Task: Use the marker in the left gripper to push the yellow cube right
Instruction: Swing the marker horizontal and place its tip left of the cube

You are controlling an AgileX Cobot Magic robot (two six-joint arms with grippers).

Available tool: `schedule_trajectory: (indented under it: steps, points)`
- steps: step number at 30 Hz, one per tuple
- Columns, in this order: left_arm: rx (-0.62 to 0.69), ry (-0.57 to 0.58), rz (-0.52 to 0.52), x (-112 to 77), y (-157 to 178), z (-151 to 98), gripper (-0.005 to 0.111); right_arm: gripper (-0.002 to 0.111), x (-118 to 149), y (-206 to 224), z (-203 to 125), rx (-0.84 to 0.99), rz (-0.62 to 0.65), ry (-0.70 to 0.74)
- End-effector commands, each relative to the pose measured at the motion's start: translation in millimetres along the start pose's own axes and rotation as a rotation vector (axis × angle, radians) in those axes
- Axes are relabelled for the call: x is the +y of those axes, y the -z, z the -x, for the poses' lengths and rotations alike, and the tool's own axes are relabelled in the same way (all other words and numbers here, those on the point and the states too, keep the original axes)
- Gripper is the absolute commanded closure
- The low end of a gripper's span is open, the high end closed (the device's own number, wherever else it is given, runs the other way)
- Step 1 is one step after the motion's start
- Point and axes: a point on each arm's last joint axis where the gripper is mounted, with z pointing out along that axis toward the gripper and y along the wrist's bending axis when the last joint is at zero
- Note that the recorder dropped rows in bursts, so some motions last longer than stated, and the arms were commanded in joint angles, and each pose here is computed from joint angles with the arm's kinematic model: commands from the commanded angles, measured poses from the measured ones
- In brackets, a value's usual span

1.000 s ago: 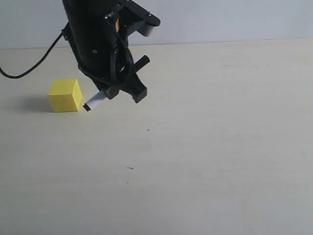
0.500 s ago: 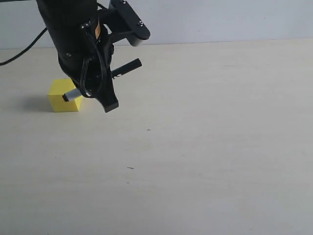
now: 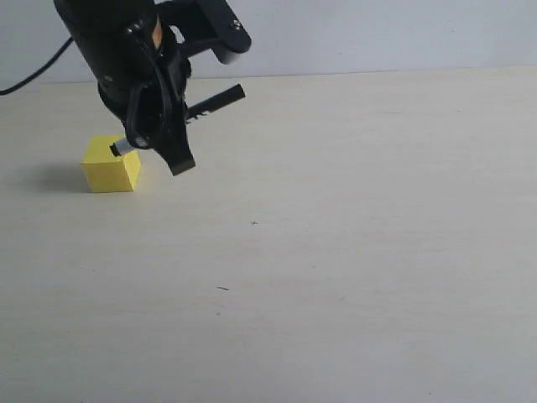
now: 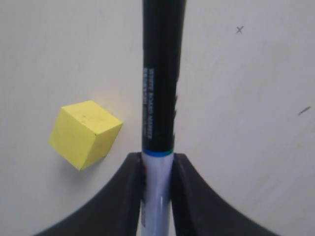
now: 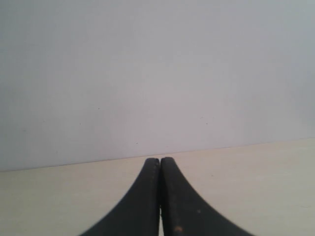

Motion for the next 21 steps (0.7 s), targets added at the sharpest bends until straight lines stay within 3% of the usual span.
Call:
schedule_trajectory:
  steps: [1,3,7,12,18,21]
  points:
    - [-0.045,0.059,0.017,35.7,13.9,-22.4,0.107,0.108,-0.3,0.3,-0.7,-0.009,-0.003,0.014]
    - [-0.009,0.03,-0.012,48.4,13.5,-36.5,0.107,0.108,-0.3,0.3,-0.7,-0.009,-0.003,0.014]
    - [0.12,-0.143,-0.09,73.1,7.1,-71.5,0.107,0.108,-0.3,0.3,-0.7,-0.009,-0.003,0.012]
    - [0.168,-0.317,-0.117,106.0,-7.0,-104.5,0.107,0.108,-0.3,0.3,-0.7,-0.009,-0.003,0.01]
    - [0.229,-0.288,-0.162,142.4,-49.0,-146.1,0.107,0.108,-0.3,0.3,-0.7,-0.009,-0.003,0.01]
    - [0.135,-0.337,-0.23,159.3,-94.6,-168.2,0.107,0.108,-0.3,0.3,-0.7,-0.009,-0.003,0.014]
